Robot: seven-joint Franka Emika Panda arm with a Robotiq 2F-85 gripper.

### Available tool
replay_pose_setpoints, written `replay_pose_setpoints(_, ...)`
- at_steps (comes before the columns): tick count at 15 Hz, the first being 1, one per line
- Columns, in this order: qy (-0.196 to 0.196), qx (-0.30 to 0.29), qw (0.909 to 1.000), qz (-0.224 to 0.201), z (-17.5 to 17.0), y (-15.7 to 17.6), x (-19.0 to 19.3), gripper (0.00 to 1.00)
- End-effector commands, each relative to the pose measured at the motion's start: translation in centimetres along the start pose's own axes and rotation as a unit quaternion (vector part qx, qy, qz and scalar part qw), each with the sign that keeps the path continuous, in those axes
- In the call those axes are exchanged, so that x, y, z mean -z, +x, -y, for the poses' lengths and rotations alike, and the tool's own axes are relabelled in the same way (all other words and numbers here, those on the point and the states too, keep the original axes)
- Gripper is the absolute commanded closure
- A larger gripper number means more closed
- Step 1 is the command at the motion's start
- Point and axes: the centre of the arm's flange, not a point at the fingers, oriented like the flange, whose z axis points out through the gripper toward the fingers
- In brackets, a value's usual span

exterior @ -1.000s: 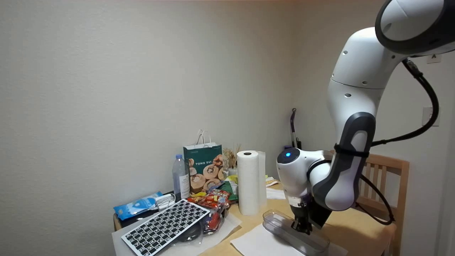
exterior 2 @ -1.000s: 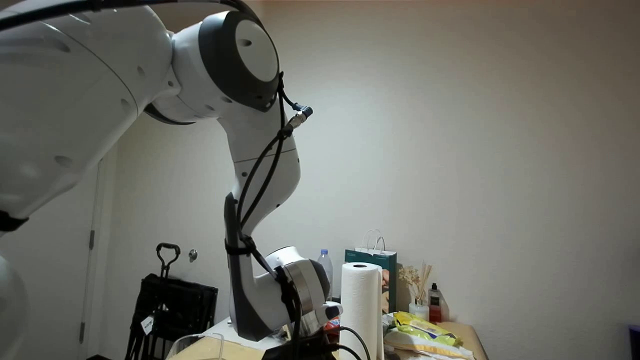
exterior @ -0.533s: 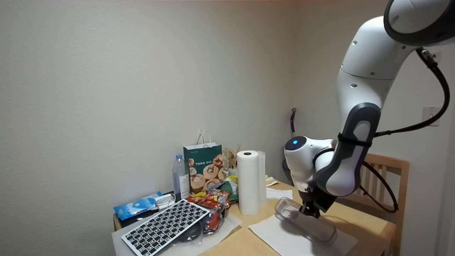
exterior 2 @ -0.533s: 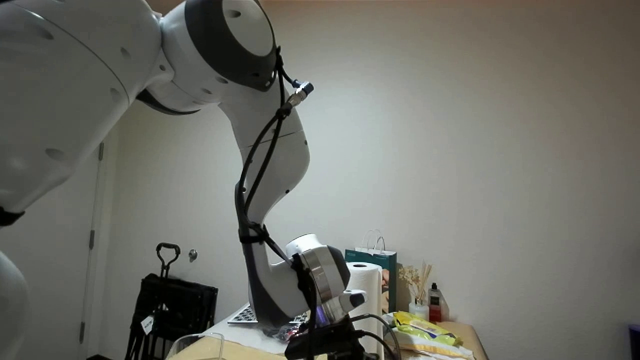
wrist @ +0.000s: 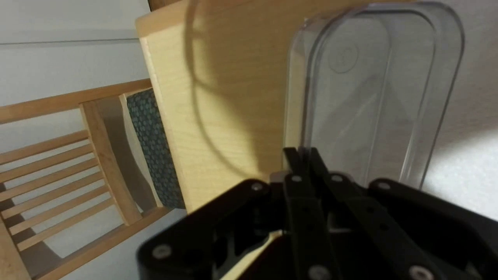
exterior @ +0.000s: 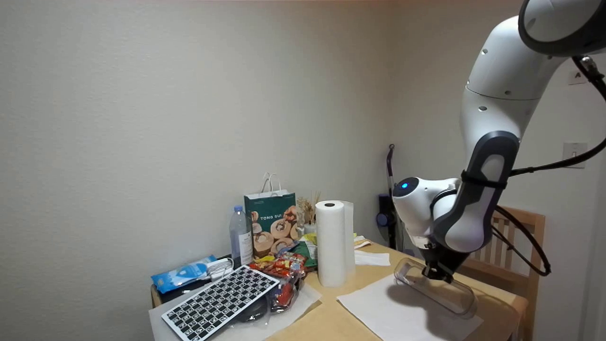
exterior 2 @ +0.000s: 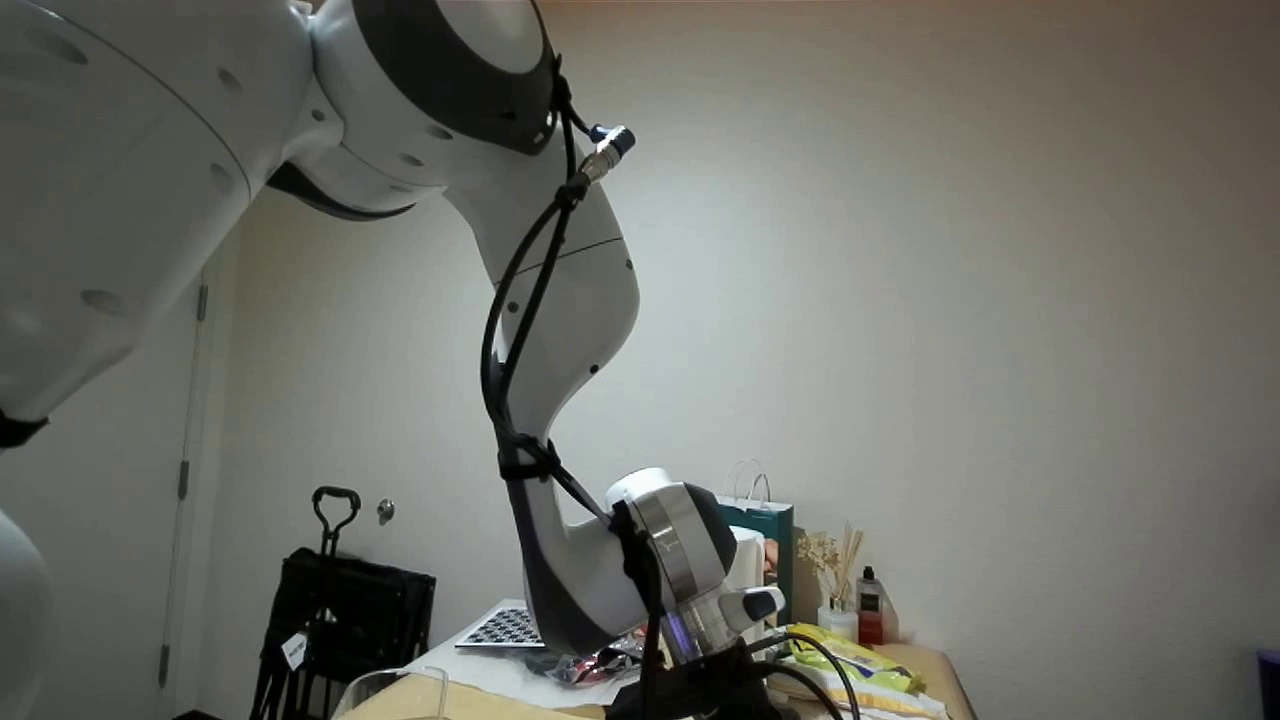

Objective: Move the clear bowl on the left to the left and the bowl on the right to the right

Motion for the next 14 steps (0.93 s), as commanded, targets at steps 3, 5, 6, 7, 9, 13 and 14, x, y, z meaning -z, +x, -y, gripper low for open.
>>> replay_pose_setpoints(3, 0.007, 0.010, 0.9998, 0.012, 0.0, -0.7, 1.2, 0.99)
replay_pose_setpoints(5, 0.019, 0.025, 0.9995, 0.005, 1.9, -0.3, 0.6, 0.99)
replay_pose_setpoints(6, 0.026, 0.031, 0.9991, 0.008, 2.8, 0.0, 0.4, 0.99)
replay_pose_setpoints(7, 0.036, 0.036, 0.9986, 0.013, 3.8, 0.3, 0.2, 0.99)
replay_pose_setpoints(9, 0.051, 0.042, 0.9976, 0.020, 5.3, 0.8, 0.1, 0.99)
replay_pose_setpoints(13, 0.072, 0.069, 0.9948, 0.018, 6.9, 2.5, 1.0, 0.99)
replay_pose_setpoints(14, 0.081, 0.074, 0.9938, 0.020, 7.6, 3.1, 1.4, 0.99)
